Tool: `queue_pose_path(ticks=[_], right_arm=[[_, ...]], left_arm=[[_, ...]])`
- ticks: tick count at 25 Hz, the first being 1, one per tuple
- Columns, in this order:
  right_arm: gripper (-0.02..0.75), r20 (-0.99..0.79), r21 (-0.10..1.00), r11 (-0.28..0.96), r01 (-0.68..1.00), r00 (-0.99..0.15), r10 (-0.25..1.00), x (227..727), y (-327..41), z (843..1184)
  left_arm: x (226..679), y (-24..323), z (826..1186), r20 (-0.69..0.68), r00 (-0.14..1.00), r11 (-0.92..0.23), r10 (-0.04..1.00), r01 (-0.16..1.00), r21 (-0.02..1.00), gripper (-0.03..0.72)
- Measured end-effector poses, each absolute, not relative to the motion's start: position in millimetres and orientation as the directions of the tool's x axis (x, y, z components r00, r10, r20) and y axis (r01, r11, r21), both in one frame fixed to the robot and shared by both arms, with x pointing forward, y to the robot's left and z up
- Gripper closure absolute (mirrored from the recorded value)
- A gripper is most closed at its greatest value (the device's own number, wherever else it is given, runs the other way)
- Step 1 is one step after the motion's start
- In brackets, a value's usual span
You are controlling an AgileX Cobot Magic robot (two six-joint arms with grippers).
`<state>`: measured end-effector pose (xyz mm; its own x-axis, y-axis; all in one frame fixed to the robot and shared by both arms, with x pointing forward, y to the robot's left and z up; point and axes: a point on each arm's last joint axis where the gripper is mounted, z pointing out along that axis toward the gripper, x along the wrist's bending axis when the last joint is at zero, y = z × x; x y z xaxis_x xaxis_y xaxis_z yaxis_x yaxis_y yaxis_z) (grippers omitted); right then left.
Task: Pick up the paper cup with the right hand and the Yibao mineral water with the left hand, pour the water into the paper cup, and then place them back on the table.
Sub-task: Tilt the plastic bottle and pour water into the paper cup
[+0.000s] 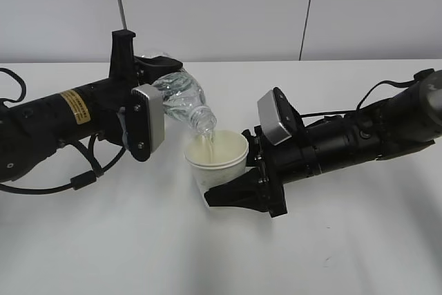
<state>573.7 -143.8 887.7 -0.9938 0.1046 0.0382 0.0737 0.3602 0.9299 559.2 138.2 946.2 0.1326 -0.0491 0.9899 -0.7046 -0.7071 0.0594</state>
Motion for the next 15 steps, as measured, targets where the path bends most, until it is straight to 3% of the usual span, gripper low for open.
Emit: queue_pose_path(ticks=[15], right_arm=[[0.200, 0.038, 0.919, 0.390, 0.061, -0.997, 0.067, 570.4, -144.7, 885.3]], left_arm=[[559.1, 138.1, 946.6, 0.992, 0.075, -0.700, -0.100, -0.714, -0.017, 0.369]])
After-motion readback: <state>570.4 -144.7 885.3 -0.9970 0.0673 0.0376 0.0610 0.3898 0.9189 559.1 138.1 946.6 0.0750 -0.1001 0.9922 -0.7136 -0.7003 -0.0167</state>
